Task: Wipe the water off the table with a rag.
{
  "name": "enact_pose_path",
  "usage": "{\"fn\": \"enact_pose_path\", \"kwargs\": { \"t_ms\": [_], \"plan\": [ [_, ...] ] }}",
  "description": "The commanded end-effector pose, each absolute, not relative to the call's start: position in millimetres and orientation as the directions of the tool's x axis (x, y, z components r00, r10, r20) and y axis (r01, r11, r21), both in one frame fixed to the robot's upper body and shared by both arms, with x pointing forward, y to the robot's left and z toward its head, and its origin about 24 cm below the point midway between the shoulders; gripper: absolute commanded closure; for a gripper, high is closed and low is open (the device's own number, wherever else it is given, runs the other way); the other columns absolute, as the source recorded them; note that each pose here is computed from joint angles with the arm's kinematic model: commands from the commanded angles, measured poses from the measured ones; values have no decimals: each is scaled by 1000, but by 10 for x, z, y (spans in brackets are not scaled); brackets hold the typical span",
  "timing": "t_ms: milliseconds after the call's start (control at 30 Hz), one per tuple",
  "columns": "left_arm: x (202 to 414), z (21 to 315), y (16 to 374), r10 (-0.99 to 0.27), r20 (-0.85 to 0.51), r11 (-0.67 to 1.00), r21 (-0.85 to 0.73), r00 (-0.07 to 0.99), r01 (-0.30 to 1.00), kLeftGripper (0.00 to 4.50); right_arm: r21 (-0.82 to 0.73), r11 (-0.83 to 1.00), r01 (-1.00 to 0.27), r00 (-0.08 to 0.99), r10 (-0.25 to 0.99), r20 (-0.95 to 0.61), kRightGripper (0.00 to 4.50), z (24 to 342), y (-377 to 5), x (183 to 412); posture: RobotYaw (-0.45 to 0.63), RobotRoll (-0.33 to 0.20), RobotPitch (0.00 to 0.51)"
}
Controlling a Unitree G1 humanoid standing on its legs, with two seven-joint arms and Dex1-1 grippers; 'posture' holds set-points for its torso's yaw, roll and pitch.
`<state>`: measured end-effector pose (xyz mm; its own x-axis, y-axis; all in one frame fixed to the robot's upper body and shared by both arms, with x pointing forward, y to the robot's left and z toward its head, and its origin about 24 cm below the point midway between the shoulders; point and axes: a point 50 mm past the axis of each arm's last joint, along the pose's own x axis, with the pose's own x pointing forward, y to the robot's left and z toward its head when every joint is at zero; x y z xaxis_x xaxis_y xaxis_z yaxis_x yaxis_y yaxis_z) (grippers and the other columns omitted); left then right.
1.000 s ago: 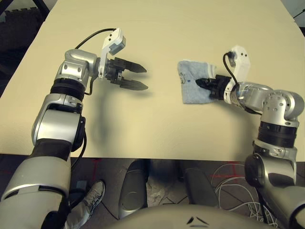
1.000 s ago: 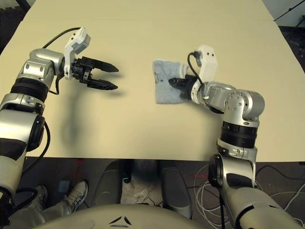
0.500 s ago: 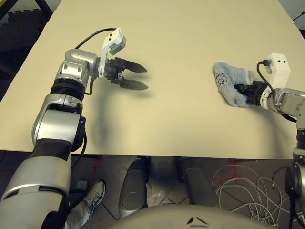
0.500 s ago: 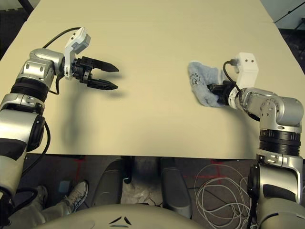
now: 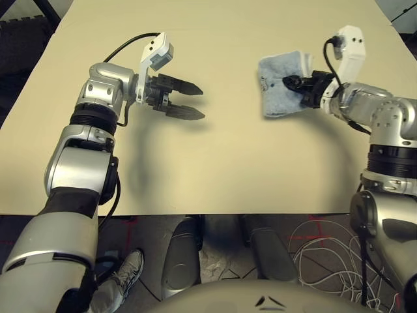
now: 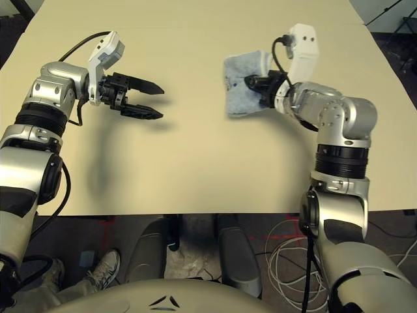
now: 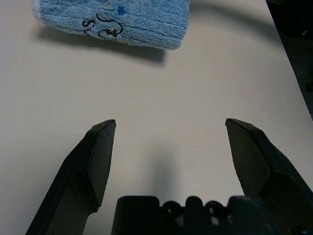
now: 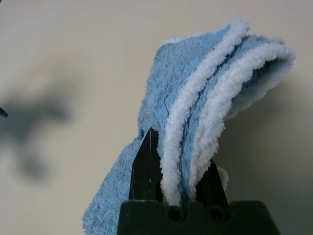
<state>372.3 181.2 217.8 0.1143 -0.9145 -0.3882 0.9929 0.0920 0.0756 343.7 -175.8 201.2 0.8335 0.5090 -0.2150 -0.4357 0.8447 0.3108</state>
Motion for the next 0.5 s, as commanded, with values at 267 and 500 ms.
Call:
{"fn": "enact_pose_path", "kwargs": {
  "t_ms": [267, 500],
  "plan": [
    [3733, 2197, 1870, -907, -400, 113, 75, 133, 991, 0, 175, 952, -252, 880, 301, -367, 4476, 1603, -2560, 3480, -58, 0, 276],
    [3739, 2191, 1896, -905, -401, 125, 74, 144, 989, 0, 113, 983, -142, 907, 175, -384, 4476, 1540, -2961, 3504, -55, 0, 275]
  ]
}}
